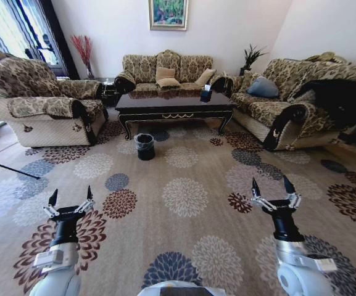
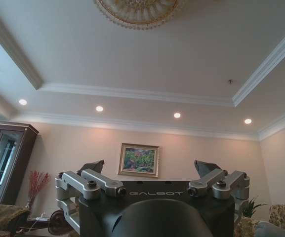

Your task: Move to the front of the table and pick up the trash from the floor, then place it into the trash bin.

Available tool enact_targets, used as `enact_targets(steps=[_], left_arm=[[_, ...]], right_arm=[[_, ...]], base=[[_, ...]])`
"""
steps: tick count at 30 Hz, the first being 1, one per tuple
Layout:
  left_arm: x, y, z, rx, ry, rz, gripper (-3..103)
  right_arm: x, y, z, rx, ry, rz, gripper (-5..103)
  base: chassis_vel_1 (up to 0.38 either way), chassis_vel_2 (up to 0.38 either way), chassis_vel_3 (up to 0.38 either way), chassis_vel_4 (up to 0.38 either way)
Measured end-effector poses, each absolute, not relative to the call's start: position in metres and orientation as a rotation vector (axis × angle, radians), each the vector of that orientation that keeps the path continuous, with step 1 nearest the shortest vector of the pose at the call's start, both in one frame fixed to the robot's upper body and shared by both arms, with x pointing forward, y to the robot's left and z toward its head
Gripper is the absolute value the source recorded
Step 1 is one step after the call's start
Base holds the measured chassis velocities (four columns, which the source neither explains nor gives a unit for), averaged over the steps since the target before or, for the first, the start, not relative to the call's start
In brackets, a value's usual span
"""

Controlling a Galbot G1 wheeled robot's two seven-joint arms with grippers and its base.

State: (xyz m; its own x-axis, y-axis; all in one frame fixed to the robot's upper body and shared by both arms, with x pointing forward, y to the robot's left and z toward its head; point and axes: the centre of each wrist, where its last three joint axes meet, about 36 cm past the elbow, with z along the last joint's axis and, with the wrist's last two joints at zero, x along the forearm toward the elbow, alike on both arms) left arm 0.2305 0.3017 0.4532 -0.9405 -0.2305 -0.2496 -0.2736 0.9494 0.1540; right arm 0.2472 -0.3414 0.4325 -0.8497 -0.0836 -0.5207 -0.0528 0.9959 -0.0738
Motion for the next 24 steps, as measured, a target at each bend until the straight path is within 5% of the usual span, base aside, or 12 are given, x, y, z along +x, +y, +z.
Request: enact_targets(steps=[24], left_arm=[[0.2305, 0.3017, 0.4532, -0.377, 2.874, 0.274, 100]], right_arm=[[0.2472, -0.3414, 0.4325, -0.095, 2.588, -0.076, 100]], base=[[0.000, 0.000, 0.000, 0.000]])
